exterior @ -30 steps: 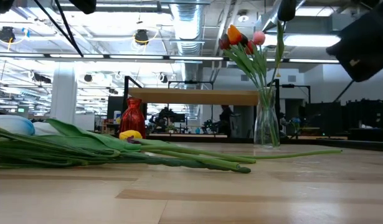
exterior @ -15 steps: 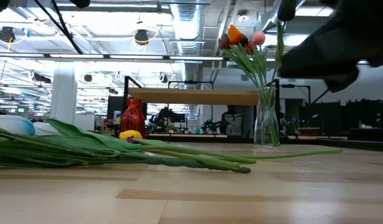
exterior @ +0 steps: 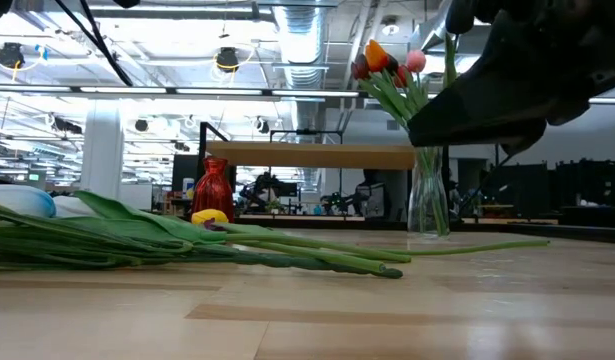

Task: Pick and place flowers into a vace then onto a shelf
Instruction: Put the yellow flower into the transparent vase

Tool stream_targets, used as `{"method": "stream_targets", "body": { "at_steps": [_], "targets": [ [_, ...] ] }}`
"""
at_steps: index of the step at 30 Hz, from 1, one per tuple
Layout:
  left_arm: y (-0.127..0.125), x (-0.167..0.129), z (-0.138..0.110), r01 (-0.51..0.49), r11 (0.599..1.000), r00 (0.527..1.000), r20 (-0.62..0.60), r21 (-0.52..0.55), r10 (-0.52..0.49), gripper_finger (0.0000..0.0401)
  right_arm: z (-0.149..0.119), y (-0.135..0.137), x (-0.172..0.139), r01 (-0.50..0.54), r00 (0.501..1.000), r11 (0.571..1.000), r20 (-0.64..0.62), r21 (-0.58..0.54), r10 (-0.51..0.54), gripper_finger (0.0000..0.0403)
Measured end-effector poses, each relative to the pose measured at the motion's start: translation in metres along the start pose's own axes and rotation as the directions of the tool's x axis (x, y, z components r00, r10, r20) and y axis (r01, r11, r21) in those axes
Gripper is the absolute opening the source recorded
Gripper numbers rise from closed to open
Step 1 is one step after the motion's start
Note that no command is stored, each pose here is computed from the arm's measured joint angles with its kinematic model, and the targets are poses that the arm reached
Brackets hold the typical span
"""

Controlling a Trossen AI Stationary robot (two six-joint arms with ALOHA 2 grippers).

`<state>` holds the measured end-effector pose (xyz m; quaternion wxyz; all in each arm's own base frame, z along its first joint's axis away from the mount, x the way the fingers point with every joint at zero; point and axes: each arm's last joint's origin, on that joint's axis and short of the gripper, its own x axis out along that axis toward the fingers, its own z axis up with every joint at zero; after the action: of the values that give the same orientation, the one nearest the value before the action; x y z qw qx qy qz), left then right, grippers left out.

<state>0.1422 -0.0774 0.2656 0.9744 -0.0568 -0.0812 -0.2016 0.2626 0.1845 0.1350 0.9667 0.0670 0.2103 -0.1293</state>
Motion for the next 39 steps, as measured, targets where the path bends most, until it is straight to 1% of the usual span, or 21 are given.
{"method": "stream_targets", "body": {
  "at_steps": [4, 6, 8, 9, 11, 13, 15, 17, 19, 21, 25, 31, 33, 36, 37, 39],
  "targets": [
    [0.0, 0.0, 0.0, 0.004, 1.0, 1.0, -0.001, 0.005, -0.004, 0.0152, -0.003, -0.011, 0.013, 0.042, 0.998, 0.998, -0.053, 0.051, -0.039, 0.0113],
    [0.0, 0.0, 0.0, 0.004, 1.0, 1.0, -0.001, 0.009, -0.004, 0.0152, -0.008, -0.017, 0.021, 0.06, 0.995, 0.997, -0.082, 0.042, -0.057, 0.0113],
    [0.0, 0.0, 0.0, 0.004, 1.0, 1.0, -0.001, 0.01, -0.004, 0.0152, -0.009, -0.018, 0.035, 0.058, 0.993, 0.997, -0.106, 0.057, -0.052, 0.0113],
    [0.0, 0.0, 0.0, 0.004, 1.0, 1.0, -0.001, 0.01, -0.004, 0.0152, -0.011, -0.019, 0.041, 0.053, 0.991, 0.997, -0.129, 0.053, -0.046, 0.0113],
    [0.0, 0.0, 0.0, 0.004, 1.0, 1.0, 0.001, 0.009, -0.004, 0.0152, -0.014, -0.02, 0.052, 0.065, 0.985, 0.998, -0.16, 0.009, -0.062, 0.0113],
    [0.0, 0.0, 0.0, 0.003, 1.0, 1.0, -0.002, 0.01, -0.003, 0.0152, -0.01, -0.018, 0.064, 0.061, 0.987, 0.998, -0.152, 0.001, -0.06, 0.0113],
    [0.0, 0.0, 0.0, 0.004, 1.0, 1.0, -0.001, 0.01, -0.004, 0.0152, -0.008, -0.018, 0.071, 0.072, 0.985, 0.997, -0.153, -0.041, -0.078, 0.0113],
    [0.0, 0.0, 0.0, 0.003, 1.0, 1.0, -0.003, 0.009, -0.003, 0.0152, -0.009, -0.02, 0.081, 0.089, 0.982, 0.994, -0.162, -0.056, -0.097, 0.0113],
    [0.0, 0.0, 0.0, 0.003, 1.0, 1.0, 0.0, 0.007, -0.003, 0.0152, -0.008, -0.023, 0.084, 0.108, 0.975, 0.99, -0.184, -0.088, -0.123, 0.0113],
    [0.0, 0.0, 0.0, 0.004, 1.0, 1.0, -0.001, 0.007, -0.004, 0.0152, -0.003, -0.026, 0.087, 0.112, 0.973, 0.991, -0.196, -0.077, -0.125, 0.0113],
    [0.0, 0.0, 0.0, 0.004, 1.0, 1.0, -0.001, 0.001, -0.004, 0.0152, -0.007, -0.034, 0.09, 0.125, 0.959, 0.987, -0.243, -0.098, -0.145, 0.0113],
    [0.0, 0.0, -0.001, 0.003, 1.0, 1.0, -0.007, 0.001, -0.003, 0.0152, -0.014, -0.041, 0.099, 0.095, 0.941, 0.994, -0.32, -0.055, -0.107, 0.0113],
    [0.0, 0.0, -0.001, 0.003, 1.0, 1.0, -0.007, 0.001, -0.003, 0.0152, -0.019, -0.041, 0.104, 0.113, 0.94, 0.992, -0.319, -0.047, -0.122, 0.0113],
    [0.0, 0.0, 0.0, 0.003, 1.0, 1.0, -0.005, 0.001, -0.003, 0.0152, -0.023, -0.04, 0.104, 0.117, 0.935, 0.992, -0.333, -0.042, -0.124, 0.0098],
    [0.0, 0.0, -0.001, 0.003, 1.0, 1.0, -0.006, 0.001, -0.003, 0.0152, -0.025, -0.041, 0.104, 0.131, 0.934, 0.991, -0.331, -0.034, -0.134, 0.0087],
    [0.0, 0.0, -0.001, 0.003, 1.0, 1.0, -0.007, 0.001, -0.003, 0.0152, -0.027, -0.041, 0.104, 0.156, 0.929, 0.988, -0.34, -0.003, -0.147, 0.0048]
  ]
}}
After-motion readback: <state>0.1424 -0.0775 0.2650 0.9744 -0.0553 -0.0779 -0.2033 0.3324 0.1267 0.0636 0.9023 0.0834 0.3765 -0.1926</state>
